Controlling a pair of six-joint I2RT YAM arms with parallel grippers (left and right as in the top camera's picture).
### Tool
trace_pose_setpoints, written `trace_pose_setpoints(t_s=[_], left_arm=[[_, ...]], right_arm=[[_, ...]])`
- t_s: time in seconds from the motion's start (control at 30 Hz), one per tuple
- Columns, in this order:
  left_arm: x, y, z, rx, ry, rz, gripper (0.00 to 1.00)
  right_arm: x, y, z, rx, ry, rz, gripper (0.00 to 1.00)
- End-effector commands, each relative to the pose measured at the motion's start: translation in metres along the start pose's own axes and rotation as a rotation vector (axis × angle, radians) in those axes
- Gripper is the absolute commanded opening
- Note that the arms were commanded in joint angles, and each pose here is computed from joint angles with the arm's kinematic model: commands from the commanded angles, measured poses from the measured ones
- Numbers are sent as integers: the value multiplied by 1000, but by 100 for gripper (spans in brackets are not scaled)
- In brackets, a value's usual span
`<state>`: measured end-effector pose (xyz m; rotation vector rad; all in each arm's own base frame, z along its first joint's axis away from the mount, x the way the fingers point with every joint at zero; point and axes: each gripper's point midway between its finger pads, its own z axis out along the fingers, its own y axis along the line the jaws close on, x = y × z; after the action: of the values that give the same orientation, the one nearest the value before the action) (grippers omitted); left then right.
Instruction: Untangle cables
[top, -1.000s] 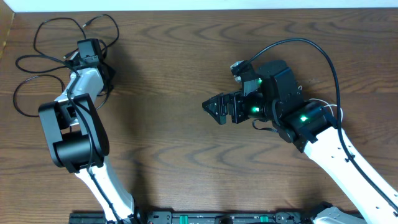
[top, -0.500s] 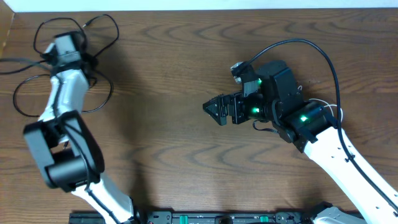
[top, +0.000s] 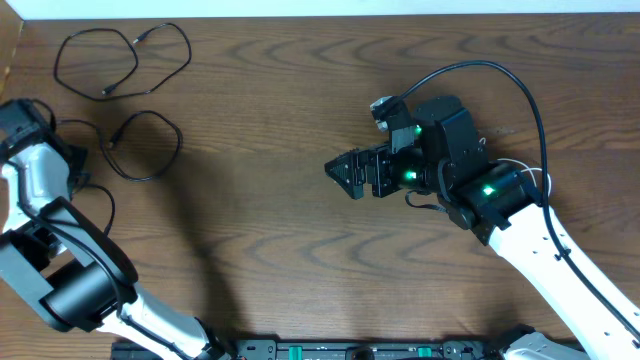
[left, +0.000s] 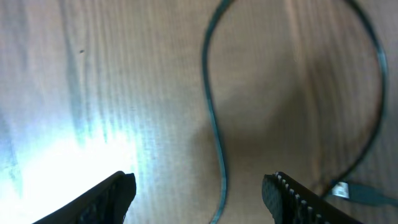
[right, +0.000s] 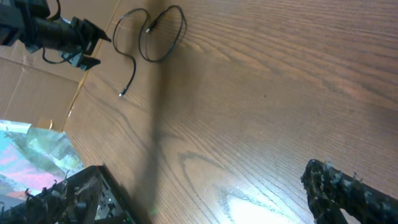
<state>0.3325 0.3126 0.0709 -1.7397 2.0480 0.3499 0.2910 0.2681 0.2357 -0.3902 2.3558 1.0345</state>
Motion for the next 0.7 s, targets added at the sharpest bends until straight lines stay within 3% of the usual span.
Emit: trace_pose_setpoints(t_s=[0.0,0.4,0.67], left_arm=[[16,9,12,0,74,0,72],[37,9,18,46,157,77,68],[45,11,21,47,180,87,60]], right_arm=[[1,0,1,5,0,1,99],[6,-2,1,14,21,12,99],[4,-2,1,11,15,9,99]])
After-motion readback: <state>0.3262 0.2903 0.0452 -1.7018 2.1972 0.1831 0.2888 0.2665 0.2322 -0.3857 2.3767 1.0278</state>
